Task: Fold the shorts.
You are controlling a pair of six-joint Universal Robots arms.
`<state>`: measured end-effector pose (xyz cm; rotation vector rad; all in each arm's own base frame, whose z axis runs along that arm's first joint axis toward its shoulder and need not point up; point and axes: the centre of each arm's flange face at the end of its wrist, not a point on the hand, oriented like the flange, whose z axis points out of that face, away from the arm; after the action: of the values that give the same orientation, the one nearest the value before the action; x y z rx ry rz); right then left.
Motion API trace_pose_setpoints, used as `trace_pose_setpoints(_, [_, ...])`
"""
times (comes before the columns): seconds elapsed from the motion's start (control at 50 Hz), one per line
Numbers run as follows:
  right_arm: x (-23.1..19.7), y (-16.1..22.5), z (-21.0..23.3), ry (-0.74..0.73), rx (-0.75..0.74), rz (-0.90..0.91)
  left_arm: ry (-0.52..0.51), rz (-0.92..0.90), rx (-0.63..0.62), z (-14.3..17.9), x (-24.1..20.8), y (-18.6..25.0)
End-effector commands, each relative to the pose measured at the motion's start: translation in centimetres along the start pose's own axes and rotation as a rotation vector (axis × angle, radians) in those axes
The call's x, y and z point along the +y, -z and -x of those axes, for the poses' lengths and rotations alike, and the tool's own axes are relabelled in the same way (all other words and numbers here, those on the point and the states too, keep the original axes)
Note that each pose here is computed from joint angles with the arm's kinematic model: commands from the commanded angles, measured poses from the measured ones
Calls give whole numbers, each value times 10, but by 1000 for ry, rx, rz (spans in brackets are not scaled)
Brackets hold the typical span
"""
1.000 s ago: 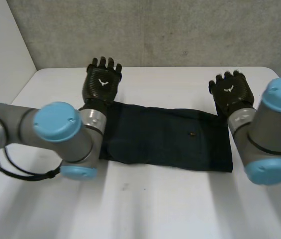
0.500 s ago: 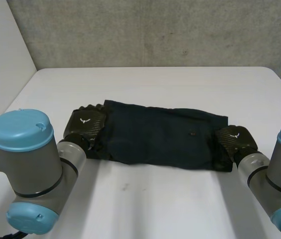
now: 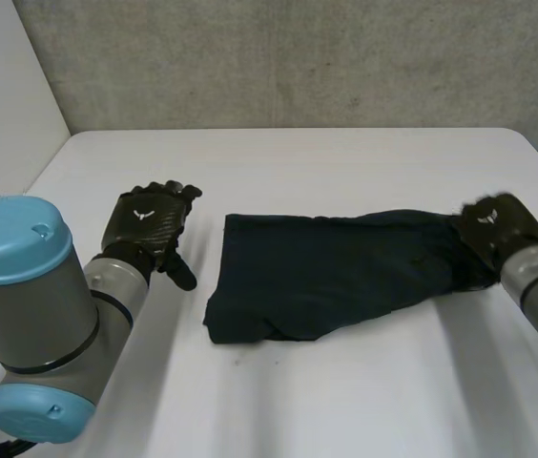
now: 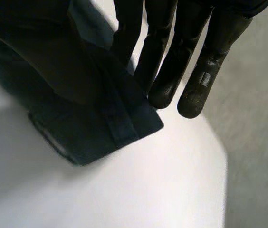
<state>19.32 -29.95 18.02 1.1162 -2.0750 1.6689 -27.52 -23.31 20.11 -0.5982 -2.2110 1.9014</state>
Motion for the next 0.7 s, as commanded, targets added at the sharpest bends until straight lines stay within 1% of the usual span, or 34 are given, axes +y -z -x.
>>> trace_pose_setpoints(0.02, [-84,6,31,131,-70,-316,2,3,-14,4,1,-1])
trace_pose_setpoints(0.04, [-98,6,47,150,-130,-398,3,1,-14,4,0,-1])
trace_pose_setpoints(0.1, [-119,13,79,184,-233,-520,5,-2,-27,8,-1,-3])
trace_pose_setpoints(0.12, [-128,20,104,208,-316,-581,6,-3,-31,10,-2,-3])
trace_pose_setpoints(0.14, [-133,26,119,221,-359,-613,10,-6,-41,13,-3,-4])
trace_pose_setpoints(0.18, [-137,33,143,244,-433,-654,11,-5,-48,16,-3,-4])
trace_pose_setpoints(0.2, [-134,37,166,261,-504,-669,13,-6,-50,16,-3,-5])
trace_pose_setpoints(0.28, [-120,38,199,279,-613,-641,16,-14,-59,19,-6,-5])
trace_pose_setpoints(0.3, [-119,37,202,280,-623,-636,18,-16,-62,20,-6,-4])
trace_pose_setpoints(0.42, [-130,36,195,251,-596,-640,20,-24,-77,26,-9,-5])
trace_pose_setpoints(0.48, [-146,43,178,160,-563,-637,23,-48,-79,27,-16,-8])
trace_pose_setpoints(0.5, [-150,45,171,124,-552,-633,22,-55,-79,27,-18,-8])
trace_pose_setpoints(0.52, [-159,50,160,37,-542,-626,22,-62,-78,27,-21,-9])
trace_pose_setpoints(0.58, [-172,59,142,-99,-525,-617,26,-107,-75,26,-35,-13])
trace_pose_setpoints(0.6, [-181,66,126,-194,-502,-613,27,-118,-75,27,-38,-14])
trace_pose_setpoints(0.62, [-185,68,121,-241,-494,-607,27,-140,-75,26,-45,-15])
trace_pose_setpoints(0.66, [-185,67,101,-358,-437,-547,29,-162,-73,26,-52,-17])
trace_pose_setpoints(0.7, [-178,61,91,-412,-388,-480,31,-194,-61,22,-62,-19])
